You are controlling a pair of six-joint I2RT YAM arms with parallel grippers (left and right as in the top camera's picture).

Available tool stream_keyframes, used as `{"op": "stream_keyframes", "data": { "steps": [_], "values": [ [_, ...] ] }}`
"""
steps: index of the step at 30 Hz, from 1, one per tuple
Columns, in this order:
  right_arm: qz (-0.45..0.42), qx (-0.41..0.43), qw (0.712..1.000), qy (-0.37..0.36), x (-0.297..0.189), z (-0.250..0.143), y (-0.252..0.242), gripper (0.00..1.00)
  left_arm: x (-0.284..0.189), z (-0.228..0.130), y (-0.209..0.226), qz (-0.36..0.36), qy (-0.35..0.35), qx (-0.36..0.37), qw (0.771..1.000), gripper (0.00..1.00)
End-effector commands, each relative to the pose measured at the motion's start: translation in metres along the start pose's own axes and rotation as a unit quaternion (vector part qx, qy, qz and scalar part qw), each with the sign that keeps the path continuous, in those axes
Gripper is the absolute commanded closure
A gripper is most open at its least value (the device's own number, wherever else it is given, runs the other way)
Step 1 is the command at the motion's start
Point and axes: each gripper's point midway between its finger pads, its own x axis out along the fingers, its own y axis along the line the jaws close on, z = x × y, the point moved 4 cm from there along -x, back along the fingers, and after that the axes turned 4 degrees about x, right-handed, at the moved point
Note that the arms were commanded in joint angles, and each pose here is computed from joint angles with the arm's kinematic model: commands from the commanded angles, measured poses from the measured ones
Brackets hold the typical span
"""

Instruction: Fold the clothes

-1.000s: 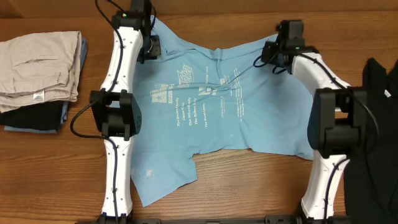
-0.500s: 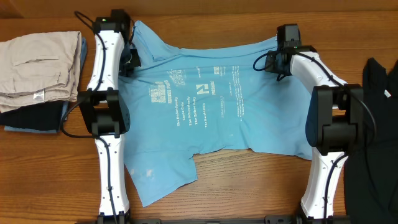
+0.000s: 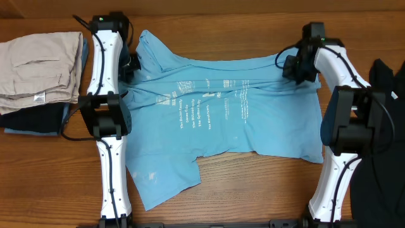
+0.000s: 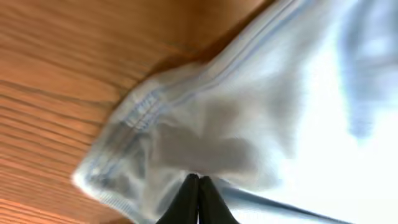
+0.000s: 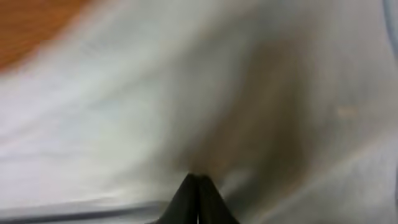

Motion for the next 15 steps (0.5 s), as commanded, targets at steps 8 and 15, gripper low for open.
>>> {"op": "stream_keyframes", "data": {
  "steps": [8, 15],
  "values": [
    [0.086, -0.329, 0.940, -0.039, -0.018, -0.017, 0.137, 0.96, -0.027, 0.003, -0.034, -0.117, -0.021, 0.008, 0.993, 0.96],
    [0.108, -0.351, 0.930, -0.029, 0.003, -0.041, 0.157, 0.96, 0.028, -0.004, -0.038, -0.096, 0.031, 0.012, 0.995, 0.96]
  ]
}}
